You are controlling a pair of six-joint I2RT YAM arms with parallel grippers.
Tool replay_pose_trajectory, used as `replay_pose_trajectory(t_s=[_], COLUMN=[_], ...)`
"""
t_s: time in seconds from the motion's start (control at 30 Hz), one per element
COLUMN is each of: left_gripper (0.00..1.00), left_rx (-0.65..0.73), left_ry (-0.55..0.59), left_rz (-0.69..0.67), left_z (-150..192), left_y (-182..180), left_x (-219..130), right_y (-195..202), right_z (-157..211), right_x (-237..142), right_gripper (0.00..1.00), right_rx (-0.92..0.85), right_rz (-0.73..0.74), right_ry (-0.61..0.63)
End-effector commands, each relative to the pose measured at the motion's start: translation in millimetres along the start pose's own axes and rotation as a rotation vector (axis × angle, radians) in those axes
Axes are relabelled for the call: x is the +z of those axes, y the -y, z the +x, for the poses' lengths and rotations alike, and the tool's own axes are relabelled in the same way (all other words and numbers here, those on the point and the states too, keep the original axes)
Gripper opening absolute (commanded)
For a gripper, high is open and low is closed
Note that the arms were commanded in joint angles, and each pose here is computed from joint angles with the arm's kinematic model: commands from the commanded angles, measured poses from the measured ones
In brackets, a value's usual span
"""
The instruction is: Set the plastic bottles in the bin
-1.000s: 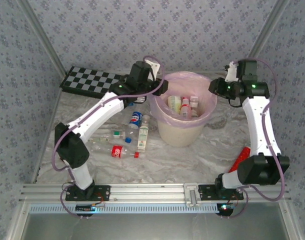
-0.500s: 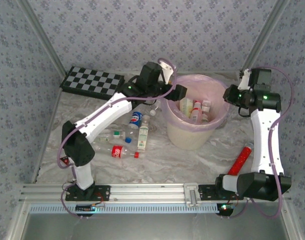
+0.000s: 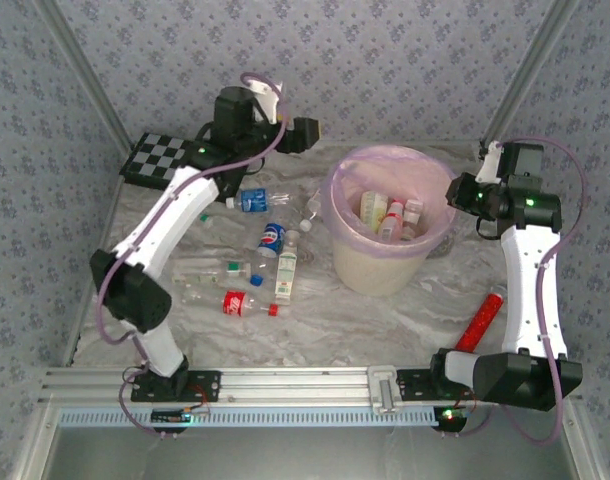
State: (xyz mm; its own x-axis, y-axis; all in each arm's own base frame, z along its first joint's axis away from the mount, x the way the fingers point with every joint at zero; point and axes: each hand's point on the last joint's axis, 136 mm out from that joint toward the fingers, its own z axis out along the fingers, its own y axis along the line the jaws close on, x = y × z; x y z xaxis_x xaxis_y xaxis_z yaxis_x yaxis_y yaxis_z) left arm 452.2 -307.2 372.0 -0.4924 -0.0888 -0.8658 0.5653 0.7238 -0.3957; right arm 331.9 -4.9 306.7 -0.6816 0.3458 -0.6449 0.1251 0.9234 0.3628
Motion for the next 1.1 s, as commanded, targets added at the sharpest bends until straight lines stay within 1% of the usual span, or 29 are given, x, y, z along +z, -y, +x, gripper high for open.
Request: replay_pose_trajectory(t_s=[0.0, 0.03, 0.13, 0.23, 0.3, 0.53, 0.63, 0.8, 0.83, 1.07], left_gripper=[0.84, 0.80, 0.76, 0.76, 0.77, 0.81, 0.83, 0.84, 0.84, 0.83], left_rx=[-0.065, -0.070, -0.065, -0.065, -0.075, -0.106, -0.120, -0.138, -0.143, -0.158], left_ry=[-0.129, -0.162, -0.263, -0.354, -0.391, -0.509, -0.540, -0.560, -0.585, -0.614], left_rz=[-0.054, -0.075, -0.122, -0.156, -0.179, -0.168, -0.165, -0.200, -0.212, -0.222], left_z=[46, 56, 83, 112, 127, 185, 201, 216, 223, 241], left_y=[-28, -36, -52, -62, -68, -70, -70, -81, -83, -90], left_x=[49, 60, 89, 111, 121, 148, 154, 160, 158, 167], right_y=[7, 6, 5, 4, 4, 4, -1, -8, -9, -13], right_z=[21, 20, 21, 22, 23, 22, 19, 13, 12, 8], right_x=[0, -2, -5, -7, -9, -9, -10, -15, -15, -19], right_gripper=[0.12, 0.12, 0.12, 0.12, 0.12, 0.12, 0.13, 0.13, 0.13, 0.14], right_rx=[0.041, 0.040, 0.043, 0.044, 0.045, 0.049, 0.047, 0.049, 0.049, 0.049], right_rz=[0.014, 0.011, 0.006, 0.002, -0.002, -0.013, -0.043, -0.081, -0.084, -0.108], right_ry=[-0.069, -0.064, -0.063, -0.061, -0.062, -0.055, -0.042, -0.024, -0.022, -0.011])
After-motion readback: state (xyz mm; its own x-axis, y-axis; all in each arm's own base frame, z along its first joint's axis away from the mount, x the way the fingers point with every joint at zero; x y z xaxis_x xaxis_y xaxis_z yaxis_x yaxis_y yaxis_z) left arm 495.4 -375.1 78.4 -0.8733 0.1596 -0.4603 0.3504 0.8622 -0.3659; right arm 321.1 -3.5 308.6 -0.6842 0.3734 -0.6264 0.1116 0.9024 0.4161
